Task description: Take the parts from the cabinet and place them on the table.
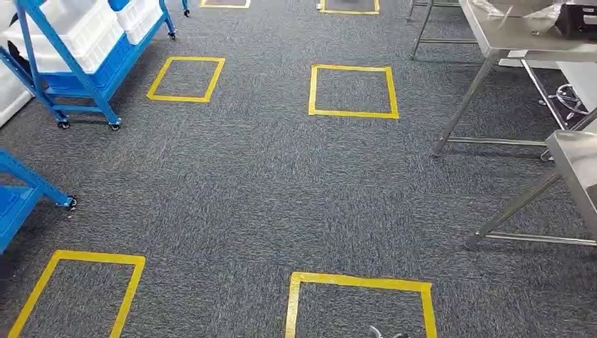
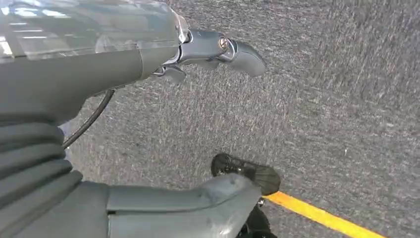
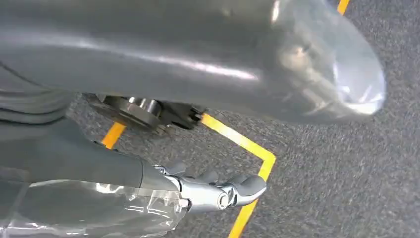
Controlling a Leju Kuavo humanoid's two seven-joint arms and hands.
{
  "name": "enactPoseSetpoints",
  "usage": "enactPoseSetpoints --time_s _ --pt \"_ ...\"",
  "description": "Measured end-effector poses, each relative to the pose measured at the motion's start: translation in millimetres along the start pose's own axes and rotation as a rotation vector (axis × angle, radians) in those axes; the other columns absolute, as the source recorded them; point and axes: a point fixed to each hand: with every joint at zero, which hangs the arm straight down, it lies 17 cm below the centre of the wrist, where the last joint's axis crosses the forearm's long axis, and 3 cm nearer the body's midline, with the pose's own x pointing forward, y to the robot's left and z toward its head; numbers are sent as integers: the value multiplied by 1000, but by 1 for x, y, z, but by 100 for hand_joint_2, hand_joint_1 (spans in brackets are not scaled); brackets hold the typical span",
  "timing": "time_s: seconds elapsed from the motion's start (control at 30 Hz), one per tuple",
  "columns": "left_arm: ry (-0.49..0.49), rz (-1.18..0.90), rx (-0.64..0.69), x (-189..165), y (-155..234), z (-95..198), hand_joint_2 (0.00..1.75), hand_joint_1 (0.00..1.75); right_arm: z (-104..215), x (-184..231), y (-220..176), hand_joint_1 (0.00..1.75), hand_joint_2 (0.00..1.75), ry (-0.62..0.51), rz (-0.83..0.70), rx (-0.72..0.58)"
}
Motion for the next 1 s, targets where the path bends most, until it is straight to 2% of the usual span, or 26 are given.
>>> enactPoseSetpoints --time_s 1.0 --pt "-1 36 2 2 -6 -1 0 0 4 -9 -3 0 0 33 15 2"
